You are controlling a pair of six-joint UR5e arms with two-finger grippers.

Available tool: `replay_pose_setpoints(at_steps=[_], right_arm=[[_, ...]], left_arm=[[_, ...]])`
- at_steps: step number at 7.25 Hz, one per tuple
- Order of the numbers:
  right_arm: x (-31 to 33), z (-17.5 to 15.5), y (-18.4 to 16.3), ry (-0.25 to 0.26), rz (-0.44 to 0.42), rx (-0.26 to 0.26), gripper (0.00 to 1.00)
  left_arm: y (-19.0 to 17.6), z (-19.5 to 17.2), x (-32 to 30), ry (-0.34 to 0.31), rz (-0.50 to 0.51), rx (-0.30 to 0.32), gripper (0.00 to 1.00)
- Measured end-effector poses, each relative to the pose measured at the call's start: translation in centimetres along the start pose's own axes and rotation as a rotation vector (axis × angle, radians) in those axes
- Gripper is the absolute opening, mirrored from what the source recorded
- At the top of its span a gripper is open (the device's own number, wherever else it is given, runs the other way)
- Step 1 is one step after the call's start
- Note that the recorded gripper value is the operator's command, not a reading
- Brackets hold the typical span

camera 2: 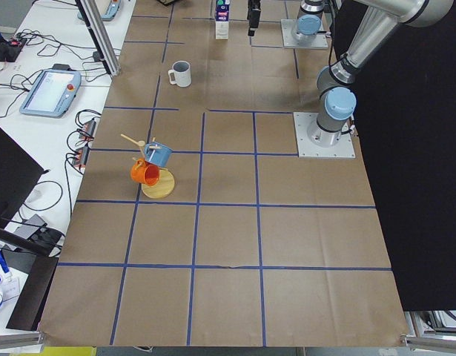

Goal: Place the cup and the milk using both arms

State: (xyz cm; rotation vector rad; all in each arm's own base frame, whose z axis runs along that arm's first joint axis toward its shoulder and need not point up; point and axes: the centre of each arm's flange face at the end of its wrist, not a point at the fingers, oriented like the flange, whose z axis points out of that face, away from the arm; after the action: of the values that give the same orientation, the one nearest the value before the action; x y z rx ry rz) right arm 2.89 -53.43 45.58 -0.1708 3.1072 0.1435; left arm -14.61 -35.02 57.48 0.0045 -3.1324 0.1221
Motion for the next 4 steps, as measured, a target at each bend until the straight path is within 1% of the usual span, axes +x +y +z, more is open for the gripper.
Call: replay_pose_setpoints(at_steps=[1, 3, 4], right_arm=[[-0.5, 2.6, -0.6, 0.002, -0.013, 0.002, 1.00], [-1.4, 8.9, -0.9, 0.017, -0.032, 0.041, 1.00], [-1.5, 10.9, -0.4, 0.025, -0.035, 0.055, 1.00]], left_arm=[[0.5, 0.4, -0.2, 0.002, -0.005, -0.007, 1.00], [1.2, 0.8, -0.6, -0.002, -0.016, -0.018, 1.00], [1.6, 1.0, -0.7, -0.001, -0.020, -0.031, 1.00]])
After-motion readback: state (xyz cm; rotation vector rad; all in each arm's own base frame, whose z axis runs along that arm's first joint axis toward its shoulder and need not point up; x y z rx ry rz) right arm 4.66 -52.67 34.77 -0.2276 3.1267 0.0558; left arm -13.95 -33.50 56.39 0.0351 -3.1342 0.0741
